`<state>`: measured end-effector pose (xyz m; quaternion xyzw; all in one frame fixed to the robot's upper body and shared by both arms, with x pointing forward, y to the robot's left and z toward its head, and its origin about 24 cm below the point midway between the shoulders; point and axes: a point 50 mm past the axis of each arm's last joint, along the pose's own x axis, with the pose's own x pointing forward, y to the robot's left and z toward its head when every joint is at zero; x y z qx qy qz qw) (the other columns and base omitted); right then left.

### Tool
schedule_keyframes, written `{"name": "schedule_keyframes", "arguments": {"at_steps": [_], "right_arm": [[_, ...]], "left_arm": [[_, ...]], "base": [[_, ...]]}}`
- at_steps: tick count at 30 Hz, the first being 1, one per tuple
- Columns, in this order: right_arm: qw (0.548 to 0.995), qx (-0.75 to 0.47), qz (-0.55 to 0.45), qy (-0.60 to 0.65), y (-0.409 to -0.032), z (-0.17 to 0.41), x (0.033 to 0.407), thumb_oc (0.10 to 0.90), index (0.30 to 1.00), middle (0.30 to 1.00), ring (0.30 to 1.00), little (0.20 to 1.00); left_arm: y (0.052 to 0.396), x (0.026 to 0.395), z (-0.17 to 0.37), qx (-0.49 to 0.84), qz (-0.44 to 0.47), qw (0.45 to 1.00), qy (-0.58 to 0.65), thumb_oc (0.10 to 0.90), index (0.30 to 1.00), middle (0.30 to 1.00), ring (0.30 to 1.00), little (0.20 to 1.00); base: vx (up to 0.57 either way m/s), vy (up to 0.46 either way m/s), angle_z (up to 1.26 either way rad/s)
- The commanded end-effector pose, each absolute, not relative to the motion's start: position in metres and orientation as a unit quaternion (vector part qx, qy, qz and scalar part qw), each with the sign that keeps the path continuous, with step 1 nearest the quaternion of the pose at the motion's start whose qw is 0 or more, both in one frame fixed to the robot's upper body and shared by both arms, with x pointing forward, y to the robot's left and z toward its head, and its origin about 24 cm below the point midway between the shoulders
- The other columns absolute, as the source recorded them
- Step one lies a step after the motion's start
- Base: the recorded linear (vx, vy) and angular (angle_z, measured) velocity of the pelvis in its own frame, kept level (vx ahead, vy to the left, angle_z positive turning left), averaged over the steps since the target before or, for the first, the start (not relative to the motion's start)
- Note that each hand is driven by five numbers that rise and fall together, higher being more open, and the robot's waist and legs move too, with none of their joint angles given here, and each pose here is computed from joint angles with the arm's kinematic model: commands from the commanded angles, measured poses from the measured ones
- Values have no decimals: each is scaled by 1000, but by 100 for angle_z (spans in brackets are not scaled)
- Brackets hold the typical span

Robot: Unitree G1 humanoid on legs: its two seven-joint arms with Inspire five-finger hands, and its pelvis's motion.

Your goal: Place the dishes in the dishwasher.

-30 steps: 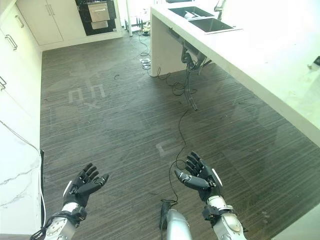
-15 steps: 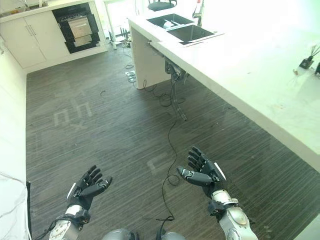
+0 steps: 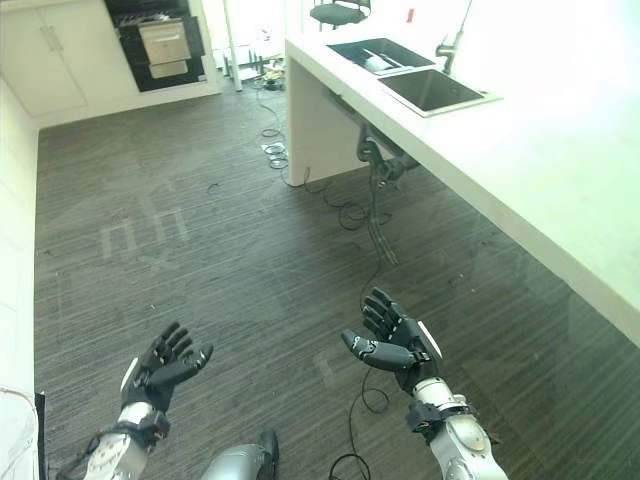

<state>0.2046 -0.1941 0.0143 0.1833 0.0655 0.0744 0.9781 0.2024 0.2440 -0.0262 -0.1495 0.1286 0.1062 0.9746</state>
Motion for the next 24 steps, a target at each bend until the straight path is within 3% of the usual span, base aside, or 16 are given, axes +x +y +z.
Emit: {"name": "schedule_keyframes", "arguments": {"at_steps": [1,7,17,24], "right_arm": [[976,187,108,-43,-194,53,225,800,900,900,900,900],[975,189,114,-37,-198,47,221,800,900,900,900,900],[982,149,99,-53,-218,63,219,800,900,900,900,900],[984,132,112,-42,-219,61,218,800,900,900,900,900]], "left_arm": [[254,203,6,-89,69,992,57,800,900,900,900,900],[263,203,9,-98,95,988,67,800,900,900,900,900],[241,203,4,-115,66,989,71,800,900,900,900,900],[228,201,2,-126,45,989,55,800,900,900,900,900]], "base": [[284,146,9],[407,-141,-24],[479,-327,35],[267,-263,-35]]}}
